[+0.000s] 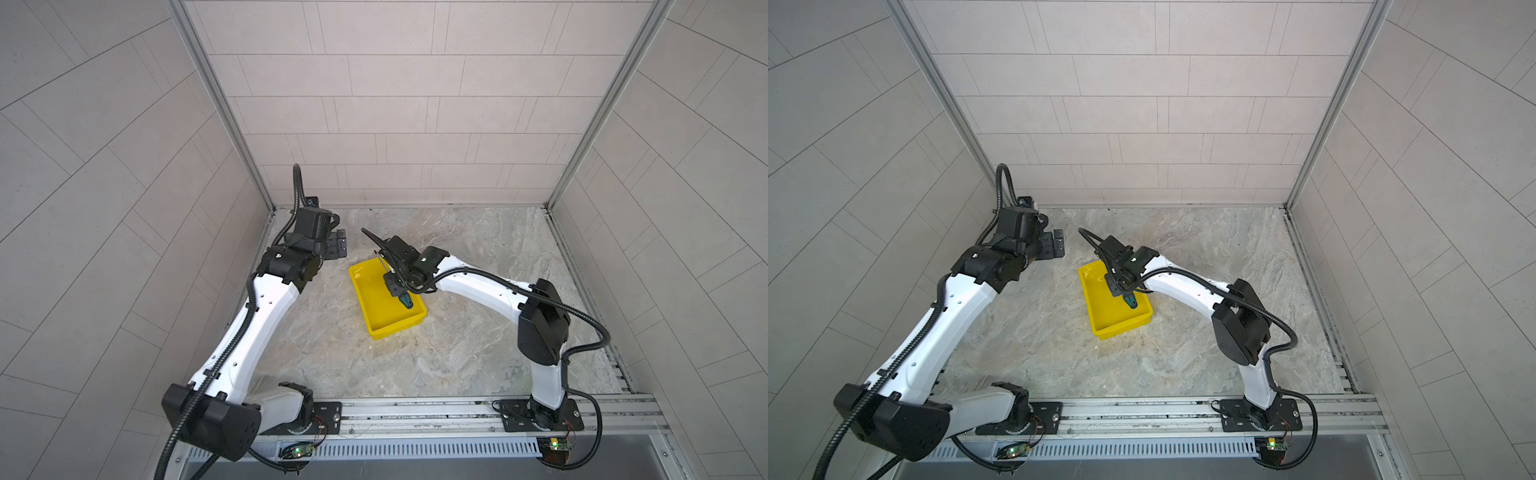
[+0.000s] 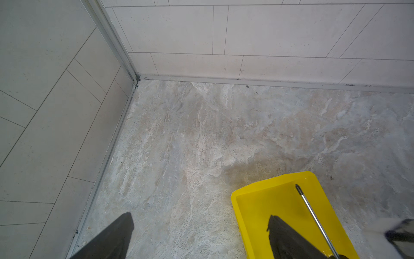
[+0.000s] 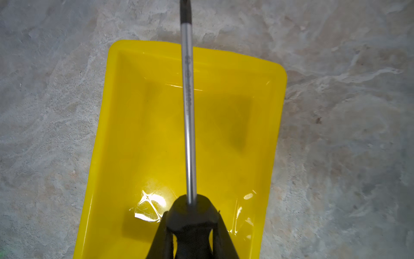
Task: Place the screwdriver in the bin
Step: 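Lift the screwdriver with the right gripper and carry it over the yellow tray, then lower the screwdriver into the yellow tray and open the right gripper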
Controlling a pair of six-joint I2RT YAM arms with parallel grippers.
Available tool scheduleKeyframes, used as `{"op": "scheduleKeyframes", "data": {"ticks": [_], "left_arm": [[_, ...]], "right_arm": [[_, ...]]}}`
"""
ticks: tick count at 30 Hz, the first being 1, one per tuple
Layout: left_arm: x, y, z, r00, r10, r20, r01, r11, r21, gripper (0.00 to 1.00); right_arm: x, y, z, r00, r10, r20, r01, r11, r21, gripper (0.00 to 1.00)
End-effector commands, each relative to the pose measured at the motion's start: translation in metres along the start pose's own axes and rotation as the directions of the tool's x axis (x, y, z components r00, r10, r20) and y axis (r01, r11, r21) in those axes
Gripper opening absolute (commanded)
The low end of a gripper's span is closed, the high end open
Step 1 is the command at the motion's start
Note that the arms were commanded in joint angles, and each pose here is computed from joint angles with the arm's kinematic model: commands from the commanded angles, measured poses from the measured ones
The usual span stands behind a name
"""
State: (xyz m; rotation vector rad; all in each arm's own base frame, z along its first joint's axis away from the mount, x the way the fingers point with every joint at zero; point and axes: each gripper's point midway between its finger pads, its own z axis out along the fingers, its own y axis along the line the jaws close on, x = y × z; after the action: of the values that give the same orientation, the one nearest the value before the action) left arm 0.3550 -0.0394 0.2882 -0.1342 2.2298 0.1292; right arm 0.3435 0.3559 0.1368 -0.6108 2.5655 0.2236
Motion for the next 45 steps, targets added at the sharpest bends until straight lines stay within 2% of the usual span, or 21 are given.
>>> {"op": "scheduleKeyframes", "data": {"ticks": [1,13,28,32,35,39,45], "left_arm": [[0.001,0.006,-0.005,1.0,-0.02,0.017,0.02,1.0,-0.01,1.0],[0.003,0.015,-0.007,0.999,-0.023,0.027,0.024,0.998,-0.051,1.0],[0.006,0.024,-0.001,1.0,-0.025,0.012,0.026,0.996,-0.09,1.0],[0.008,0.025,0.001,1.0,-0.026,0.004,0.027,0.995,-0.095,1.0],[0.008,0.026,0.002,1.0,-0.023,0.002,0.023,0.995,-0.102,1.0],[0.009,0.029,0.004,1.0,-0.03,-0.001,0.029,0.993,-0.111,1.0],[0.01,0.032,0.004,0.999,-0.036,0.008,0.036,0.993,-0.117,1.0]], "right_arm": [[0.002,0.003,0.007,1.0,-0.011,-0.026,0.011,1.0,0.011,0.01],[0.022,0.01,0.05,0.994,-0.039,-0.102,0.039,0.999,-0.001,0.05],[0.032,0.016,0.076,0.987,-0.064,-0.147,0.062,0.998,-0.016,0.15],[0.031,0.016,0.076,0.988,-0.061,-0.141,0.06,0.998,-0.014,0.22],[0.028,0.016,0.075,0.989,-0.065,-0.133,0.064,0.998,-0.013,0.23],[0.028,0.016,0.074,0.989,-0.06,-0.132,0.058,0.998,-0.016,0.34],[0.016,0.019,0.056,0.995,-0.052,-0.083,0.049,0.998,-0.039,0.35]]}}
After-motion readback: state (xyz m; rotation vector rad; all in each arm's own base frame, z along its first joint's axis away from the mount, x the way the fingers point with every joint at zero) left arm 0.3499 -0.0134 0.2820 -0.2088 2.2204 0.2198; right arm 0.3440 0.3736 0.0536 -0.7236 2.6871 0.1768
